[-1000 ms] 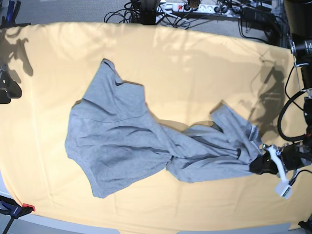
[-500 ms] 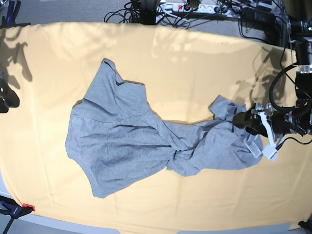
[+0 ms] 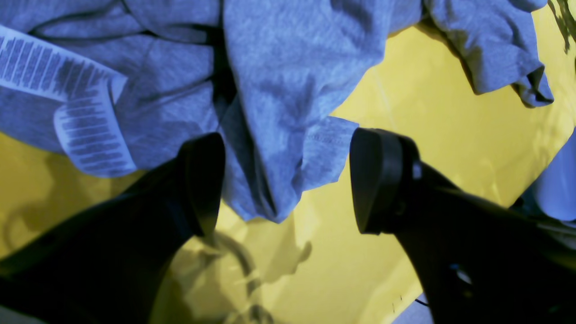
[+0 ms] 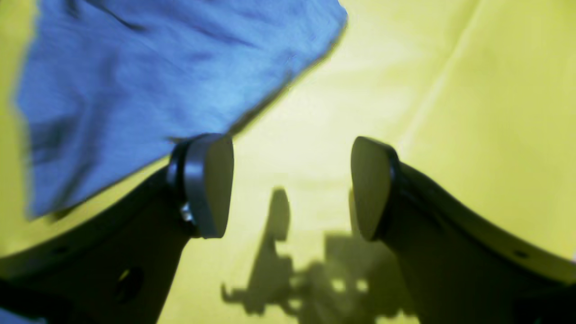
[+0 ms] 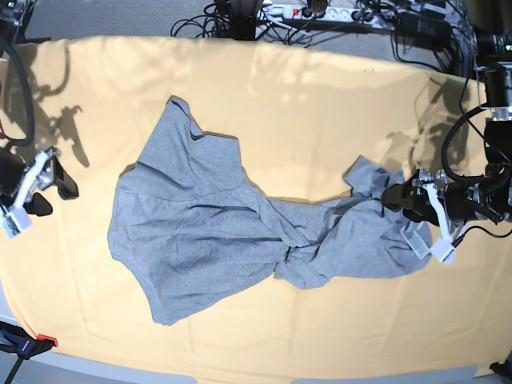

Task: Layout the t-shirt on the table in an organized manner, then fold the t-shirt properly
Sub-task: 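Lower the right gripper and grasp the shirt edge opposite the left gripper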

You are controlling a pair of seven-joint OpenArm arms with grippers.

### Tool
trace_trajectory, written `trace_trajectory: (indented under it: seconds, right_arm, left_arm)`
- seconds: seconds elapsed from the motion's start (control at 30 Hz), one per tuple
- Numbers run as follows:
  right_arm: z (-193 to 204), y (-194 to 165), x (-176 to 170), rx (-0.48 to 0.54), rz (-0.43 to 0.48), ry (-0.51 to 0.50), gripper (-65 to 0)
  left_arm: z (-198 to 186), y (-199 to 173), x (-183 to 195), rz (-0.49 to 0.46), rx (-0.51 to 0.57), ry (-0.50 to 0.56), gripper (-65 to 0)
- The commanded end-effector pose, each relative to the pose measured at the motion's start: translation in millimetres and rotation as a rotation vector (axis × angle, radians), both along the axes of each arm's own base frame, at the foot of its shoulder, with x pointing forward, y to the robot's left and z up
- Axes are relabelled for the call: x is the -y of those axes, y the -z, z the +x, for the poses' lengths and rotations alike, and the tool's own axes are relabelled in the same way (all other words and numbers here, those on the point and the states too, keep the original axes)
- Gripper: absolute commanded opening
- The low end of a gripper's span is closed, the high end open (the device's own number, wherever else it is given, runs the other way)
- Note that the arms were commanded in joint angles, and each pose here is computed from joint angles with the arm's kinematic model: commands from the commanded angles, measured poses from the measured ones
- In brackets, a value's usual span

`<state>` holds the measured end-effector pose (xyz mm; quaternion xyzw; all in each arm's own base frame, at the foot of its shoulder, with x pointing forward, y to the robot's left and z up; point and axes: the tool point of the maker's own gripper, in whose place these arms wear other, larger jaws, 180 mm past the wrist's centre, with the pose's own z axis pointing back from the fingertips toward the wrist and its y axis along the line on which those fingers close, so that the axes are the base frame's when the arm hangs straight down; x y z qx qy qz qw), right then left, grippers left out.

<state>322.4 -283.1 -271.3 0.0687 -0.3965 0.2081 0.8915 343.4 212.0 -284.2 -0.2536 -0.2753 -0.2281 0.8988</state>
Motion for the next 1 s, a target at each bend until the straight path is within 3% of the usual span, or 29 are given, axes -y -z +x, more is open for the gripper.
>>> trace_trajectory:
  seconds: [0.0, 0.1, 0.2, 0.43, 0.57, 0.9, 0.97]
  right_arm:
    - [8.8, -9.9, 6.2, 0.034, -0.008, 0.023, -22.5]
    - [13.0, 9.6, 4.5, -0.002, 0.055, 0.075, -22.5]
    - [19.6, 24.0, -1.4, -0.028, 0.185, 0.111, -22.5]
    - [36.3, 47.5, -22.0, -0.106, 0.490, 0.126, -22.5]
    - [37.6, 66.2, -39.6, -0.193, 0.612, 0.116, -22.5]
    - [38.0, 82.4, -67.2, -0.242, 0.687, 0.085, -23.5]
    - [38.1, 83.9, -73.4, -0.244, 0.698, 0.079, -28.4]
  left_arm:
    - [9.4, -17.9, -4.7, 0.001, 0.056, -0.005, -20.4]
    - [10.5, -18.1, -5.2, 0.003, 0.061, -0.009, -20.4]
    - [10.8, -18.3, -5.1, 0.002, 0.063, -0.010, -20.4]
    - [10.8, -17.6, -6.1, 0.009, 0.063, -0.011, -20.4]
    - [11.5, -18.2, -5.8, 0.006, 0.066, -0.012, -20.4]
    - [13.0, -19.6, -5.2, -0.001, 0.075, -0.016, -20.4]
    - [13.6, -20.3, -5.0, -0.003, 0.079, -0.018, -20.4]
